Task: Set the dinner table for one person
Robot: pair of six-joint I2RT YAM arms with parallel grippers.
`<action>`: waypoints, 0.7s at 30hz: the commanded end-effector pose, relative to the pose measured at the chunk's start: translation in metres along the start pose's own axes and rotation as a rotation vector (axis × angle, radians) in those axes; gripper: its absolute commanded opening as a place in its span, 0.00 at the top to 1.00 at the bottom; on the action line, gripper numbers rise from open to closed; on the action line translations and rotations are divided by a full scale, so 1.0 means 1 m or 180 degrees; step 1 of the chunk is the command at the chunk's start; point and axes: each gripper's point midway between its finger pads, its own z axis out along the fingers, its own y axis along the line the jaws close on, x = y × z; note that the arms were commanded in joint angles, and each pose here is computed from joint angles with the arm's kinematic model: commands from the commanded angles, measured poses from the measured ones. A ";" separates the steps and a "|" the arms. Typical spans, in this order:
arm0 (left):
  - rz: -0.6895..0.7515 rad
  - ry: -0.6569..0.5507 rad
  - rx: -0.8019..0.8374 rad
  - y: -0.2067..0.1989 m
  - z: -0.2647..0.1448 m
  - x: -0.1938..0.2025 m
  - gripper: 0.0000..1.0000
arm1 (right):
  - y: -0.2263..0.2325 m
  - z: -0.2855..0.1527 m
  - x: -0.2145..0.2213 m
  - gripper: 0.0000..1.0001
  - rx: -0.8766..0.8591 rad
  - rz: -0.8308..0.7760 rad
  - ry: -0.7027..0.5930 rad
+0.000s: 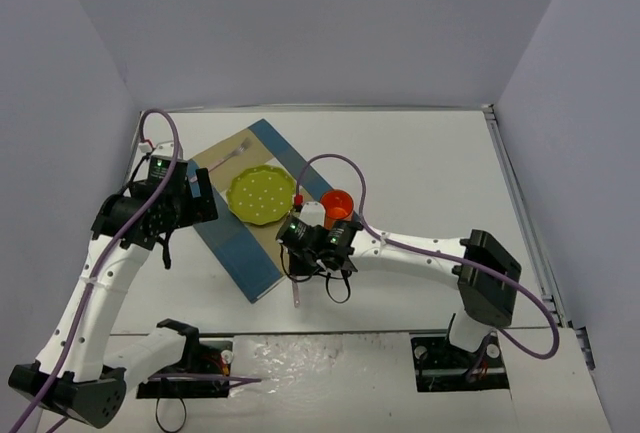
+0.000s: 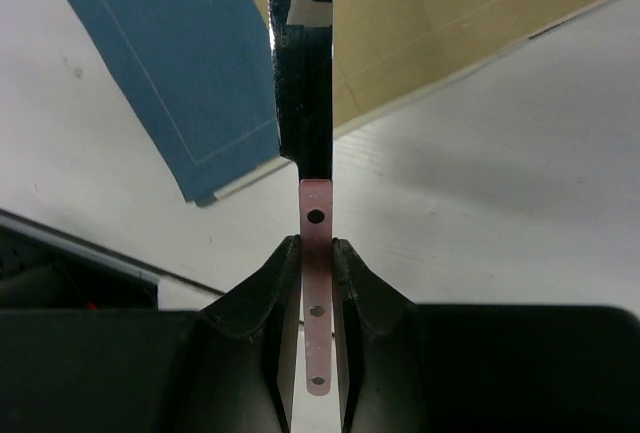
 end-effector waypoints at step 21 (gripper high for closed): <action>0.0069 -0.0600 -0.0116 0.027 -0.061 -0.042 0.03 | 0.056 0.042 -0.062 1.00 -0.0016 0.2376 -0.0810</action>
